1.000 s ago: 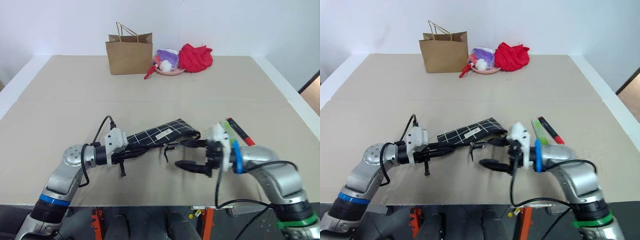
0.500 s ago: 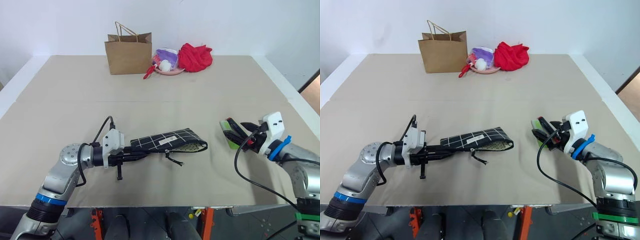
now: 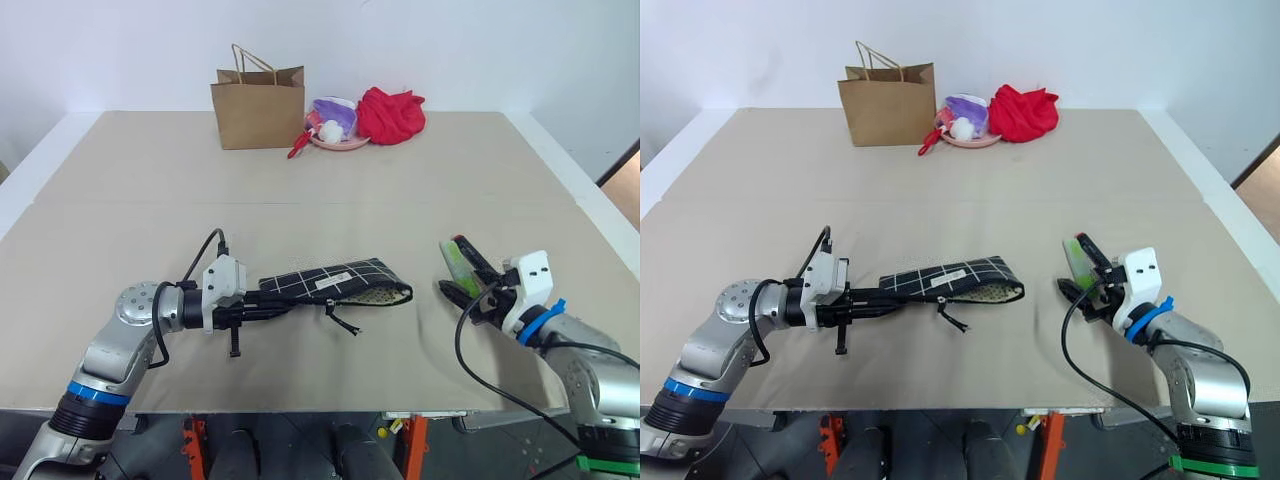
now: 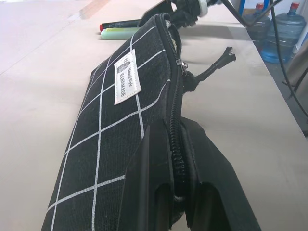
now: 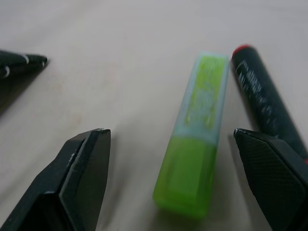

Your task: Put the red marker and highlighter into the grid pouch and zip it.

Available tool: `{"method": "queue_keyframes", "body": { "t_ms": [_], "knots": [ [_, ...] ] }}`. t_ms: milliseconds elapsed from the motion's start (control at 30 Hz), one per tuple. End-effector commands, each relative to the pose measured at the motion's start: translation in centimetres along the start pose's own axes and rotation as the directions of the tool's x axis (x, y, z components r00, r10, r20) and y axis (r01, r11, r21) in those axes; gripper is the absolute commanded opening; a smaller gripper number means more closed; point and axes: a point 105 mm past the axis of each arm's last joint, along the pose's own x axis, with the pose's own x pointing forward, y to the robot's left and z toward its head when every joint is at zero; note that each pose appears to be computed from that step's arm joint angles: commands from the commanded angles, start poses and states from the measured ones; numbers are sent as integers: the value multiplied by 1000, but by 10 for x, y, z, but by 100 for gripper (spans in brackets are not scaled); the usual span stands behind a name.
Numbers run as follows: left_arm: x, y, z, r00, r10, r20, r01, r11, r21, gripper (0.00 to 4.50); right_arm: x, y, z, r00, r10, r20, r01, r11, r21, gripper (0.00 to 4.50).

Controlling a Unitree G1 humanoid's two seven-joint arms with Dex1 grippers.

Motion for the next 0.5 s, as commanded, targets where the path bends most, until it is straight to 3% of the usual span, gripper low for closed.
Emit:
{"method": "queue_keyframes", "body": {
  "t_ms": [33,167,200,267,333,367,400,433,467,500],
  "knots": [
    [-2,5,15,999,13,31,-15,998,57,0,-2,0,-1,999,-39,15,39,999,9,441],
    [-2,5,16,999,12,32,-14,998,58,0,1,0,-10,998,-57,0,57,998,39,441],
    [-2,4,15,999,12,31,-14,998,57,0,3,1,-13,998,-69,-9,69,997,40,419],
    [-2,4,15,999,12,30,-14,998,55,0,5,3,-20,996,-81,-31,83,996,44,365],
    [-2,4,15,999,12,30,-14,998,55,0,6,4,-25,995,-93,-46,95,994,46,267],
    [-2,4,15,999,13,31,-14,998,55,0,6,4,-27,994,-93,-50,96,994,52,248],
    [-2,4,15,999,14,32,-16,998,54,0,6,4,-29,994,-96,-56,99,994,53,183],
    [-2,5,15,999,15,33,-17,998,54,0,6,5,-31,994,-96,-59,100,994,54,178],
    [-2,5,15,999,15,34,-17,998,54,0,6,5,-32,993,-97,-61,101,994,52,126],
    [-2,5,15,999,15,34,-17,998,54,0,5,5,-32,993,-96,-65,99,994,45,118]
  ]
}}
